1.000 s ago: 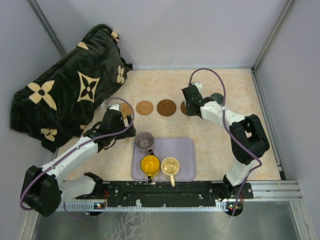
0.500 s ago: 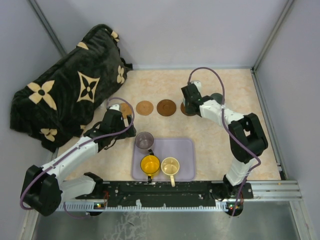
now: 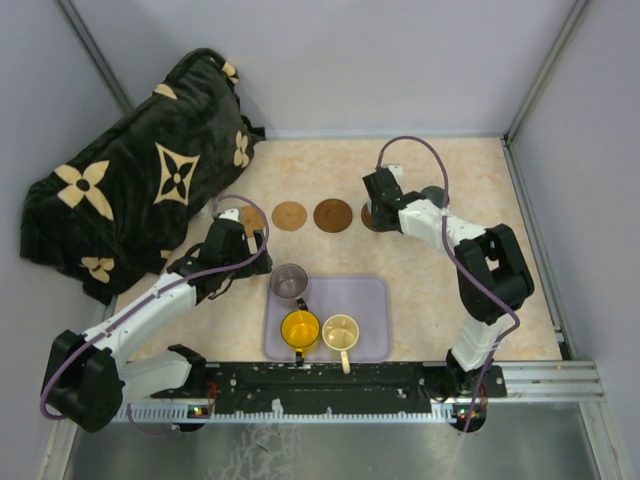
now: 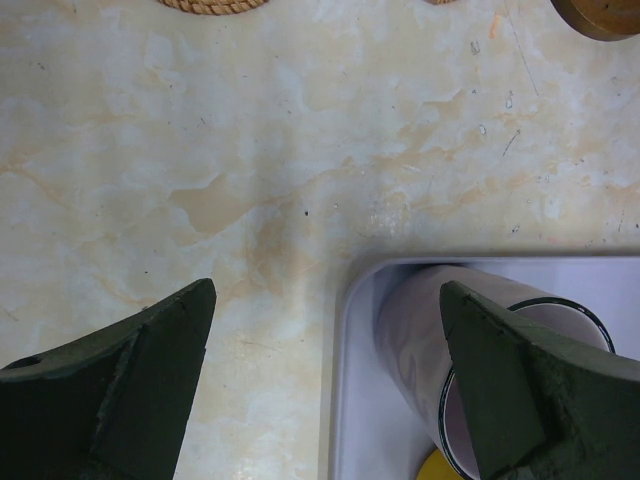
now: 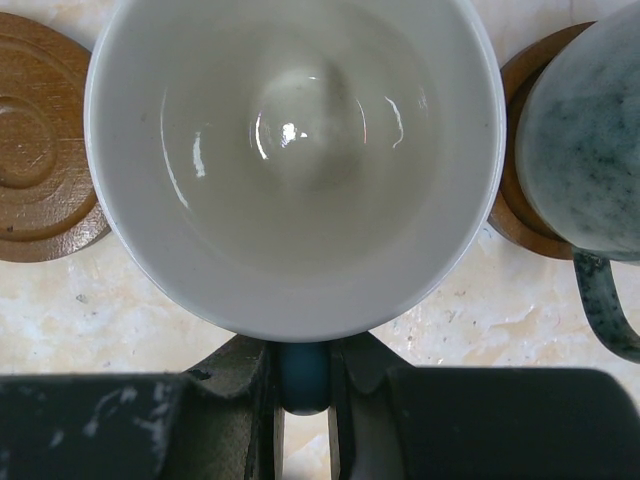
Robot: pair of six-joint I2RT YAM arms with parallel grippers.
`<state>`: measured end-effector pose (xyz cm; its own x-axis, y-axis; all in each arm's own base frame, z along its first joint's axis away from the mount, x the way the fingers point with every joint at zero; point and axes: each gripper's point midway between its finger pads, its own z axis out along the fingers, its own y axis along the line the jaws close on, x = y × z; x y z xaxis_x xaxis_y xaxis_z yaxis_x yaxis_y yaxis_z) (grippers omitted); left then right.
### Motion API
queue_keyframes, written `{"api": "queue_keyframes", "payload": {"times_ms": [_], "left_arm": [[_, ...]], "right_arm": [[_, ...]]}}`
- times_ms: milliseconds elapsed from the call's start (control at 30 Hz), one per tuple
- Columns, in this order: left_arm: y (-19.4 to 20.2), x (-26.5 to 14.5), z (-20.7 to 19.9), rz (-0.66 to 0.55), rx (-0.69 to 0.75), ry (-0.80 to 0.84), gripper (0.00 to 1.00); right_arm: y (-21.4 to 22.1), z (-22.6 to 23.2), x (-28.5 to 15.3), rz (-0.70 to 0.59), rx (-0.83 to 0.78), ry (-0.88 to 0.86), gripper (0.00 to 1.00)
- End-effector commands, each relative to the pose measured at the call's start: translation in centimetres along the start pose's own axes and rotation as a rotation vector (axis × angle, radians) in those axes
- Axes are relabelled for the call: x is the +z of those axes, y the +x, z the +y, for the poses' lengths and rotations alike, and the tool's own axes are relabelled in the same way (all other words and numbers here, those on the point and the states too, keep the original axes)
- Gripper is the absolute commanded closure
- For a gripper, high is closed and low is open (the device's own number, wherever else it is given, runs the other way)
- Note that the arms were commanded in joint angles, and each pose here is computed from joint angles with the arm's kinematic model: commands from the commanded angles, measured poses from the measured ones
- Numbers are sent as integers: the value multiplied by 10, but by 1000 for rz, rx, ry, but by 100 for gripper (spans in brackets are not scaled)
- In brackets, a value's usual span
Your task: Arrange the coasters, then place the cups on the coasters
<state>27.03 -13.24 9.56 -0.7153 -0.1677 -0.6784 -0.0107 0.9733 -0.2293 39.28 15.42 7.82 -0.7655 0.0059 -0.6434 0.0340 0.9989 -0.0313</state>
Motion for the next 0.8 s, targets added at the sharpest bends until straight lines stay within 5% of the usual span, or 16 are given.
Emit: {"api": "queue_keyframes", "payload": {"times_ms": [0, 133, 567, 767], "left_arm": [[-8, 0, -3, -28, -2, 4, 1], [-9, 0, -3, -29, -3, 4, 1], [-9, 1, -4, -24, 0, 4, 1], [-7, 2, -4, -20, 2, 3, 1]], "right_arm": [[-51, 4, -9, -136, 73, -11, 100], [-49, 6, -9, -131, 73, -20, 93], [-48, 14, -5, -125, 72, -57, 91], [-45, 13, -2, -117, 70, -49, 79]]}}
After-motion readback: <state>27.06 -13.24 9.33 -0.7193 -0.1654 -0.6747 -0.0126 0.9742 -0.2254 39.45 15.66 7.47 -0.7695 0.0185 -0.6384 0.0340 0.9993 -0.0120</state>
